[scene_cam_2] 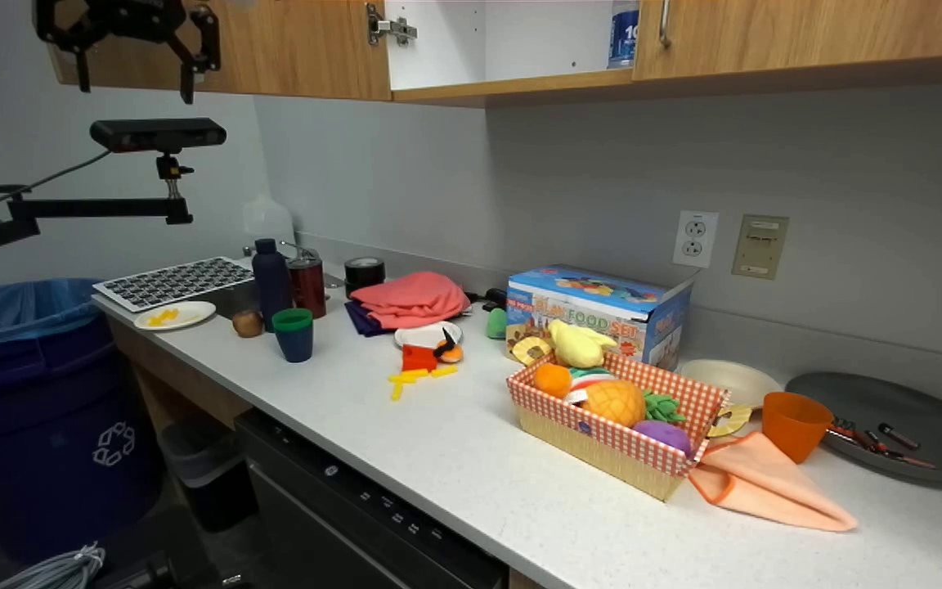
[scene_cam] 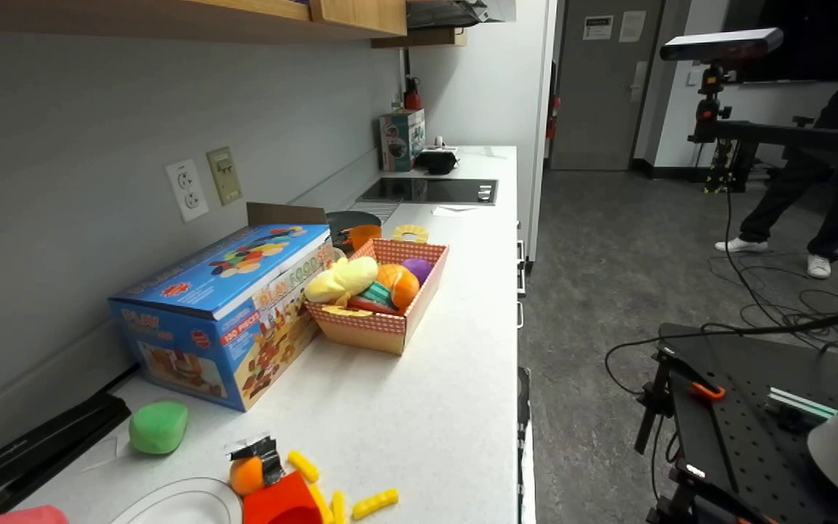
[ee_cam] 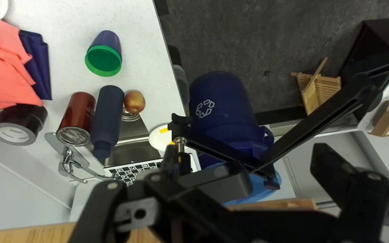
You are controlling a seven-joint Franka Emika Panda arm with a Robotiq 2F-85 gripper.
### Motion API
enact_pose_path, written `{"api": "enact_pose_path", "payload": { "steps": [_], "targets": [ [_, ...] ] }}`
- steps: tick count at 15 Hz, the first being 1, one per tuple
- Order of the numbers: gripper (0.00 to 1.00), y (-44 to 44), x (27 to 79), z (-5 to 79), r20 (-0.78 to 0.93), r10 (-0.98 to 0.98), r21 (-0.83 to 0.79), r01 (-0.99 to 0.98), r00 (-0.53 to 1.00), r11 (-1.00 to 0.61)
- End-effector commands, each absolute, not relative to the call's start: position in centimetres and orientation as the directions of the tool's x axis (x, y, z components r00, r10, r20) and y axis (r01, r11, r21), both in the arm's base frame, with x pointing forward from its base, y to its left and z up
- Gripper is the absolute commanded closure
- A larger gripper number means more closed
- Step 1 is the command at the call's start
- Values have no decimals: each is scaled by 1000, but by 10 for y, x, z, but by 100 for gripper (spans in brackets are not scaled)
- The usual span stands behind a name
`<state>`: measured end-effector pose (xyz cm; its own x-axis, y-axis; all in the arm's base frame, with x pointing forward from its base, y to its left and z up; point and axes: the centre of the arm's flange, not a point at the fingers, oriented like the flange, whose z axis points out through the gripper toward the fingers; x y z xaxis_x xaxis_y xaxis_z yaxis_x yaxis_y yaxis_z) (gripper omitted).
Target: Open the left upper cabinet door
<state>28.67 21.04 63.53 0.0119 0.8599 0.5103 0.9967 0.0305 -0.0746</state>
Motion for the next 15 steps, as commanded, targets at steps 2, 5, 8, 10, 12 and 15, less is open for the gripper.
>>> {"api": "enact_pose_path", "payload": {
  "steps": [2, 5, 8, 10, 12, 15],
  "targets": [
    [0, 189, 247, 676, 497, 868, 26, 999, 3, -19],
    [0, 197, 257, 670, 515, 857, 13, 1000, -3, -5],
    [0, 195, 253, 672, 515, 857, 20, 1000, -5, -6],
    [0, 195, 253, 671, 514, 858, 18, 1000, -3, -7],
    [0, 195, 253, 671, 514, 858, 17, 1000, -3, -7],
    [0, 195, 253, 671, 514, 858, 17, 1000, -2, -7]
  ]
}}
